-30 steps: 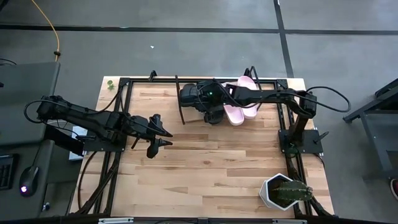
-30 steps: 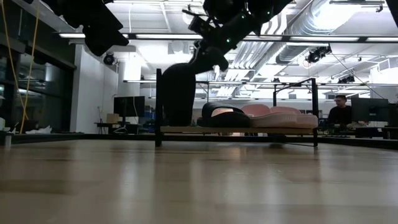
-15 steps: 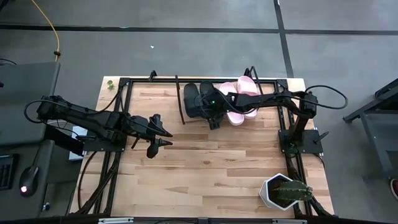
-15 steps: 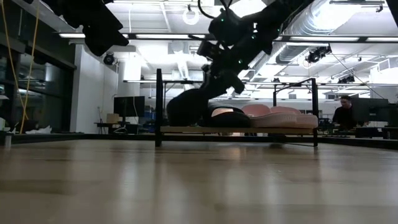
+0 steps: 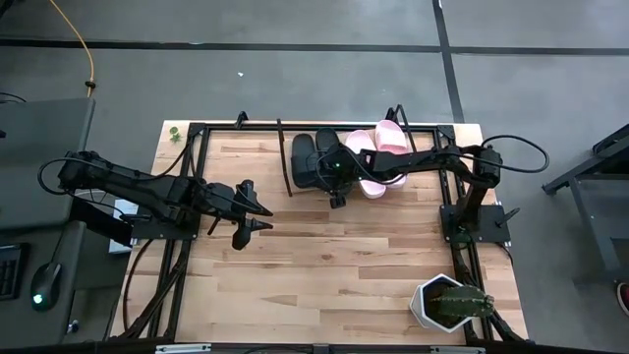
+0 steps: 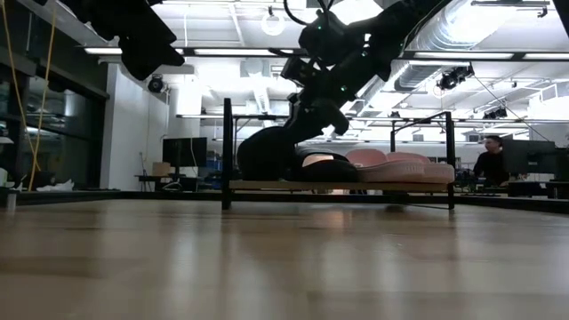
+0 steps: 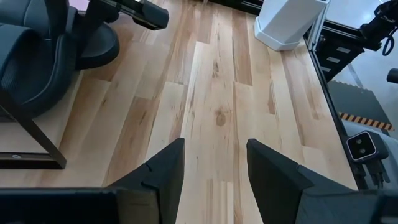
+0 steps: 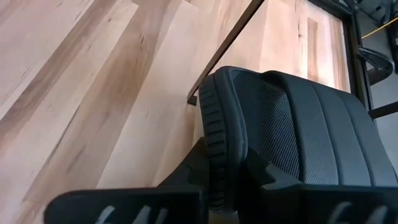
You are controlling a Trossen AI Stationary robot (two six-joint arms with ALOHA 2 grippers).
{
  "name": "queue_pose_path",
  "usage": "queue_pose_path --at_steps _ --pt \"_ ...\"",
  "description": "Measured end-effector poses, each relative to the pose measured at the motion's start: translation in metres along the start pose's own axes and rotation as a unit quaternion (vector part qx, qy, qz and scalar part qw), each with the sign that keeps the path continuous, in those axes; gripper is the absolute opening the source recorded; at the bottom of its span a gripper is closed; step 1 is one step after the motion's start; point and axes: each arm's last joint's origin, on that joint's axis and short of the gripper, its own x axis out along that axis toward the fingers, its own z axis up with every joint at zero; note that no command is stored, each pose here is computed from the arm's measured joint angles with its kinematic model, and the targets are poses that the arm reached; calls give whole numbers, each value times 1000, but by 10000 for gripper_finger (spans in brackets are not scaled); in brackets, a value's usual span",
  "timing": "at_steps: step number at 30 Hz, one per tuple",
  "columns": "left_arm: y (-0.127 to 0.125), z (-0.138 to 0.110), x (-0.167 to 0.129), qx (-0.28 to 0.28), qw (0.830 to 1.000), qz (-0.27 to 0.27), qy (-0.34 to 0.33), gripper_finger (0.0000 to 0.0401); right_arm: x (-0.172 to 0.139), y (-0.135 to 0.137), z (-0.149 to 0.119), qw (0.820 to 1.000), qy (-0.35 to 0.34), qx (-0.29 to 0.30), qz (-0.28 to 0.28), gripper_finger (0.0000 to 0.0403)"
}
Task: Pick and place slides into the shelf
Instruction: Put the black slide on the shelf
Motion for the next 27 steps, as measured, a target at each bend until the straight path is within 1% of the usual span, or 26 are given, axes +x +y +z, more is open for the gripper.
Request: queue_pose_path --at_steps 6,12,22,27 --pt "0 0 0 0 1000 0 0 156 0 1 0 1000 -1 19 4 16" --pt "0 0 0 0 1000 0 0 156 0 5 1 1000 3 18 16 24" --pt "0 0 0 0 1000 0 0 156 1 9 2 999 3 30 29 103" --pt "0 0 0 0 1000 0 0 156 1 10 1 998 3 47 38 130"
